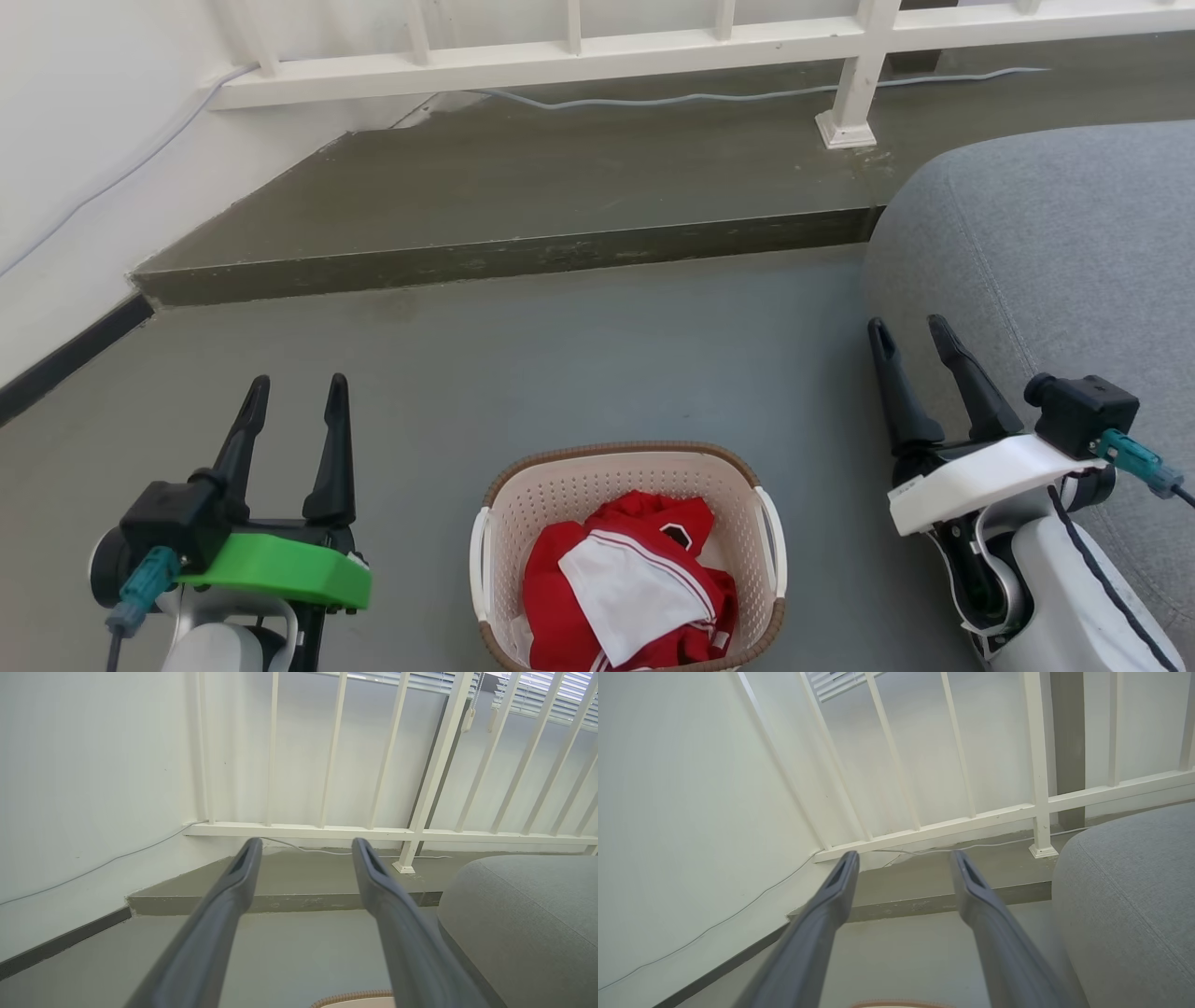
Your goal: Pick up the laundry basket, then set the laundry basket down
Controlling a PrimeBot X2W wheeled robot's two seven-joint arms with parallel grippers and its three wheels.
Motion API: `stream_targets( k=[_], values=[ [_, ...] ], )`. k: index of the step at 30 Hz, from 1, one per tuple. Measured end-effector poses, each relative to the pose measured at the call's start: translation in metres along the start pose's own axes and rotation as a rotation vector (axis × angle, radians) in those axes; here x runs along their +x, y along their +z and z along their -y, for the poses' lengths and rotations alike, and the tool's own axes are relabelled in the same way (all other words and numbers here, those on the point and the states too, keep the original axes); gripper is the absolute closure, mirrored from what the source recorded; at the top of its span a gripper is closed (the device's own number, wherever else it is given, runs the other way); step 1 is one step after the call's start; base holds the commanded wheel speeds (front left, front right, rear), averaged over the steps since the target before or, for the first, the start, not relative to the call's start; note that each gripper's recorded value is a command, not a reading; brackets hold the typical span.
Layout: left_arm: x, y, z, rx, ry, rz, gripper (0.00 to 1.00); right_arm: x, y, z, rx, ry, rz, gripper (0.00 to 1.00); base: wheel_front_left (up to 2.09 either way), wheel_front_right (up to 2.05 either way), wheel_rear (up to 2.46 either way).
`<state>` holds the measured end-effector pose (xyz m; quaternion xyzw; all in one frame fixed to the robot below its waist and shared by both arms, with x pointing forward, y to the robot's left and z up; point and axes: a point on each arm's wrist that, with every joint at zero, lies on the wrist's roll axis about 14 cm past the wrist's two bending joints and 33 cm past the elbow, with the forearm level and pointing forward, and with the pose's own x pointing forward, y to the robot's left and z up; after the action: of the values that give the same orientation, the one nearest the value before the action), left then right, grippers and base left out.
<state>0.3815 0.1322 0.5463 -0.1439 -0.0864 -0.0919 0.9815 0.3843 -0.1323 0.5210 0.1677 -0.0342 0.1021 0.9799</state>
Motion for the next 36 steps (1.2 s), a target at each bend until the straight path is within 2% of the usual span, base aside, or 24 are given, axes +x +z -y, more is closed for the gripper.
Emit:
stream_targets(
  k=[8,36],
  values=[
    [0.002,0.006,0.007,0.093,-0.034,0.026,0.0,0.004,0.004,-0.007,-0.081,0.032,0.022,0.0,0.0,0.0,0.0],
    [0.002,-0.011,0.003,0.081,-0.022,-0.024,0.0,0.003,-0.001,0.005,-0.097,-0.004,0.008,0.0,0.0,0.0,0.0]
  ],
)
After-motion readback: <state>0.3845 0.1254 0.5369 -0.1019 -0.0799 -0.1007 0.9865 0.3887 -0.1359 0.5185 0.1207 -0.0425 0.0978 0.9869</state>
